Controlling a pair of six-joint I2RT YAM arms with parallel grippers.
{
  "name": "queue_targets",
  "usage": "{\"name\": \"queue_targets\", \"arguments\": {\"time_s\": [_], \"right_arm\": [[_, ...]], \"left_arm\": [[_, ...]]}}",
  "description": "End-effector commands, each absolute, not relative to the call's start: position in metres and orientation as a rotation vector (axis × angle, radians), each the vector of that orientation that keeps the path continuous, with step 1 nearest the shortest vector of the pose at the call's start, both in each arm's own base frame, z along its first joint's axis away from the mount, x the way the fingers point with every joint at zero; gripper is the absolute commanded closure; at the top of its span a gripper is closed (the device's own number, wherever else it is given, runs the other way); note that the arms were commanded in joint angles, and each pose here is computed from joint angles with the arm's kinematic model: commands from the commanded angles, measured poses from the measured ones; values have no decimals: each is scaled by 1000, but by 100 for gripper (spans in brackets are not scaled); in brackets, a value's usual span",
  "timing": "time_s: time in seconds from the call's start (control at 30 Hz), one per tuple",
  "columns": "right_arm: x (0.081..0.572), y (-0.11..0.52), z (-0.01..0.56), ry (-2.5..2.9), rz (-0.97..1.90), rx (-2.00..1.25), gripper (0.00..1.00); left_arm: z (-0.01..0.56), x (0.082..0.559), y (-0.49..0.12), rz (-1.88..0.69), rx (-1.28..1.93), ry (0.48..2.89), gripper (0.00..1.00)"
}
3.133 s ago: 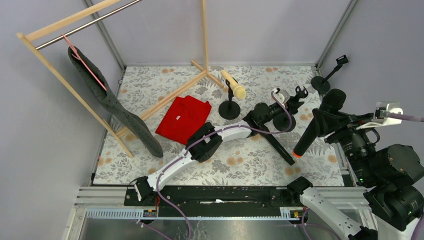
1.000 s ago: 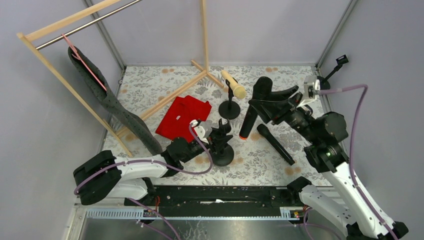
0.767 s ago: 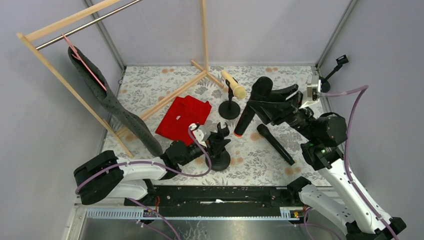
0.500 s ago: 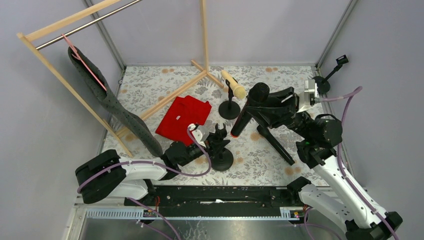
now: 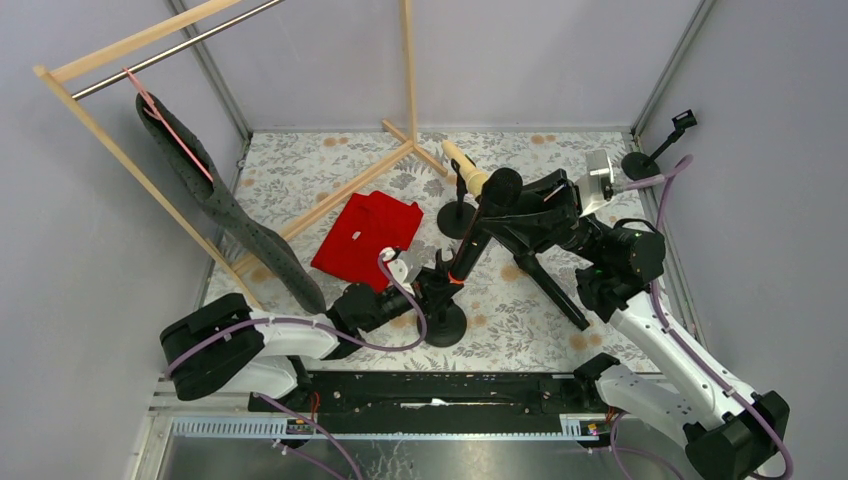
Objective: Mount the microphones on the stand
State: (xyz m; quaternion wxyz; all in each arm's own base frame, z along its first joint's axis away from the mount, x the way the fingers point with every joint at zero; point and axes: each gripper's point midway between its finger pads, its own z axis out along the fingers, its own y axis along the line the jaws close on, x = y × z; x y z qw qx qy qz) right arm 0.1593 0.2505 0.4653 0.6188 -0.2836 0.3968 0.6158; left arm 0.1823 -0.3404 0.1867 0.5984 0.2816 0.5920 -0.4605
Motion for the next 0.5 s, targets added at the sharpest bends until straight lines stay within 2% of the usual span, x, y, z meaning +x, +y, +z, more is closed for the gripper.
{"name": "queue_targets", "arguments": {"time_s": [0.0, 0.47], "right_arm": [[140, 248, 482, 803, 1459, -689, 100], [152, 266, 460, 826, 1441, -732, 100]], "left_arm": [[247, 183, -346, -1160, 567, 1183, 100], [248, 181, -353, -1174, 593, 1183, 100]]}}
